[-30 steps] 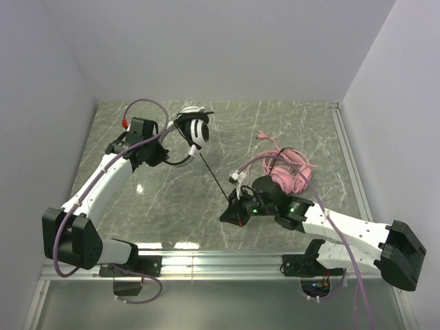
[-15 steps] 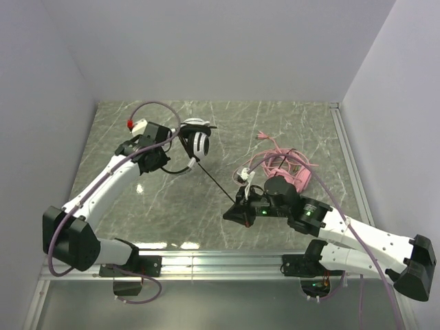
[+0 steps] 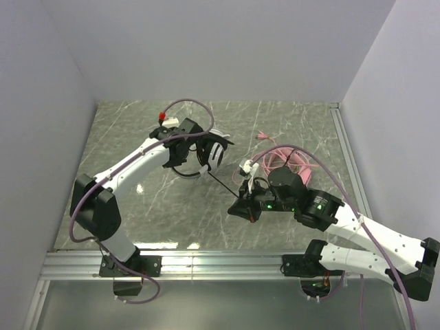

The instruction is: Wrap the headphones

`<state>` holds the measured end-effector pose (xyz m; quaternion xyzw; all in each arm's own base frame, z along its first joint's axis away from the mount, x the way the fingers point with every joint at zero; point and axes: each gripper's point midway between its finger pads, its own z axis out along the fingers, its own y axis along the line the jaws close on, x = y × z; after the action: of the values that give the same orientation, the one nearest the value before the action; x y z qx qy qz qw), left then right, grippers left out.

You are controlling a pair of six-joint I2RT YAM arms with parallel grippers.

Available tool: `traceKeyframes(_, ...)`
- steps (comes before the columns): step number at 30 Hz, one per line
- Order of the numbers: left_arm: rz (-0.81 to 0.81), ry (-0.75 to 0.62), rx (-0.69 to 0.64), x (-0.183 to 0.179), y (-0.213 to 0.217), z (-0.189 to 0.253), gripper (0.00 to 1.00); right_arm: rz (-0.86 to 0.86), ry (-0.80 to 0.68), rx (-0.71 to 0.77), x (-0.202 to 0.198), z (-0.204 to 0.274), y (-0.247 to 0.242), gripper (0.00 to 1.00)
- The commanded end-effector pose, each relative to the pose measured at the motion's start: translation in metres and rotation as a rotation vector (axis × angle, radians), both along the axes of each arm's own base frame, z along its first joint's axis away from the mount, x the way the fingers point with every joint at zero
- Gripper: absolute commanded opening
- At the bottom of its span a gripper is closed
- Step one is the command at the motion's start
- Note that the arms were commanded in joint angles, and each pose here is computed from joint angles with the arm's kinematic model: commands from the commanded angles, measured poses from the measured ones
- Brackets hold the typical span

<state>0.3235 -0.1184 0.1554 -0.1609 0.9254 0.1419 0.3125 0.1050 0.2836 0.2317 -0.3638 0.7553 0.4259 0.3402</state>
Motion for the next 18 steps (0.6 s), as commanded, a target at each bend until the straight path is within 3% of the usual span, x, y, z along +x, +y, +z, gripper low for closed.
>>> traceKeyframes(1, 0.1, -0.281, 0.076, 0.04, 0.031, 0.039, 0.0, 0.139, -0.095, 0.175, -0.025, 0.08, 0.007, 0.0)
traceKeyframes(8, -0.027, -0.248, 0.226, 0.034, 0.015, 0.037, 0.0, 0.094, -0.134, 0.177, -0.009, 0.115, 0.015, 0.0)
traceKeyframes(18, -0.303, -0.269, 0.129, 0.027, -0.026, 0.034, 0.0, -0.003, -0.137, 0.206, 0.03, 0.155, 0.011, 0.0)
